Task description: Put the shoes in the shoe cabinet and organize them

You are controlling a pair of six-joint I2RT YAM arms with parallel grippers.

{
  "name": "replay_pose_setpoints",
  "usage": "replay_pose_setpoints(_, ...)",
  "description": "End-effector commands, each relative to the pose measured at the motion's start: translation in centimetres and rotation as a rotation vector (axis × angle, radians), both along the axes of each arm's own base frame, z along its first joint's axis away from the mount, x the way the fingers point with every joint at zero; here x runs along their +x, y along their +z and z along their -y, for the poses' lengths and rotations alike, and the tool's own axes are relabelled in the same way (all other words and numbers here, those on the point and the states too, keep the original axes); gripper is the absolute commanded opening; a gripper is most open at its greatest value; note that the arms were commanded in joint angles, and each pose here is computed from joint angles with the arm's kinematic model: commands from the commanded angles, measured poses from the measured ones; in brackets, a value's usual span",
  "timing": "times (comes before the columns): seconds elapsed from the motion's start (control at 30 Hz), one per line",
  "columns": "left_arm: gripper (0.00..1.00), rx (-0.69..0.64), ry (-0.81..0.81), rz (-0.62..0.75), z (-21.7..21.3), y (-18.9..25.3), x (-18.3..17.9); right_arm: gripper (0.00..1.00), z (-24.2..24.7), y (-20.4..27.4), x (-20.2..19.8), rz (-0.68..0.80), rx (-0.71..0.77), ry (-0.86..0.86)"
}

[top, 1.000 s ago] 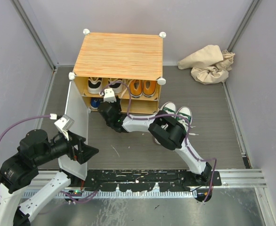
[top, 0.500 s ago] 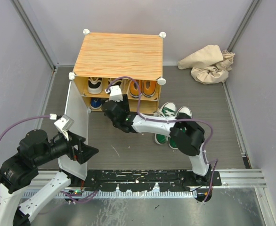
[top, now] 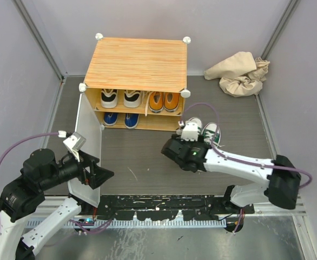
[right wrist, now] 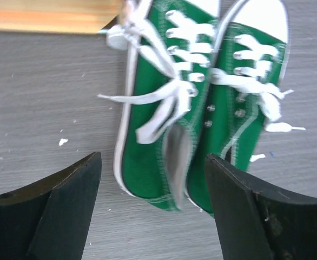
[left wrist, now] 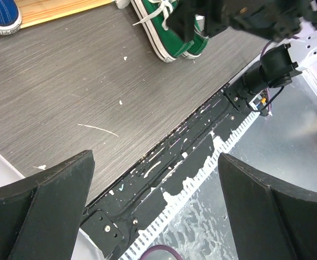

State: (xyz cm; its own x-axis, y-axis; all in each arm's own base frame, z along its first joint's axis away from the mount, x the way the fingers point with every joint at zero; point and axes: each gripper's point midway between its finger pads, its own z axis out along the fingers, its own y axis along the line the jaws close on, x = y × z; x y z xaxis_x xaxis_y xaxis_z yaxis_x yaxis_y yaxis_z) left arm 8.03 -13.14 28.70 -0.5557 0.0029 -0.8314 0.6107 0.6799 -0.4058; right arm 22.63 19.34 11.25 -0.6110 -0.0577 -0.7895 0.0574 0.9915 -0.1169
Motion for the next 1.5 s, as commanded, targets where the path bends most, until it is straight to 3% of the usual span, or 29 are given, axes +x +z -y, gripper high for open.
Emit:
replay_pose_setpoints(0.0,0.98,0.023,0.016,-0.008,-0.3,-0.7,0.2,0.80,4.4,2.6,-0.6,0.091,0.105,-0.179)
replay_pose_setpoints(0.2,0.98,0.010,0.025,-0.003,-0.3,-0.6,0.2,0.75,7.2,0.9,-0.6,0.036,0.164,-0.251)
replay_pose_setpoints(0.6,0.98,0.007,0.020,-0.023,0.2,-0.8,0.7,0.68,5.7,-1.3,0.9,-0.016,0.307,-0.190)
replay_pose_setpoints(1.17,0.98,0.014,0.045,-0.048,0.1,-1.4,1.0,0.62,8.0,-8.5,0.8,-0.163,0.277,-0.245)
replay_pose_setpoints(1.23,0.98,0.012,0.046,-0.053,0.2,-1.4,1.0,0.54,8.0,-9.1,0.7,-0.177,0.265,-0.229)
replay_pose_setpoints(1.27,0.98,0.010,0.045,-0.054,0.2,-1.4,1.0,0.48,7.9,-9.3,0.6,-0.185,0.261,-0.217)
replay_pose_setpoints(1.33,0.98,0.007,0.044,-0.057,0.3,-1.4,1.1,0.25,7.4,-9.7,0.3,-0.211,0.262,-0.178)
replay_pose_setpoints(1.47,0.98,0.005,0.043,-0.054,0.4,-1.2,1.1,0.04,7.3,-8.9,-0.4,-0.208,0.263,-0.138)
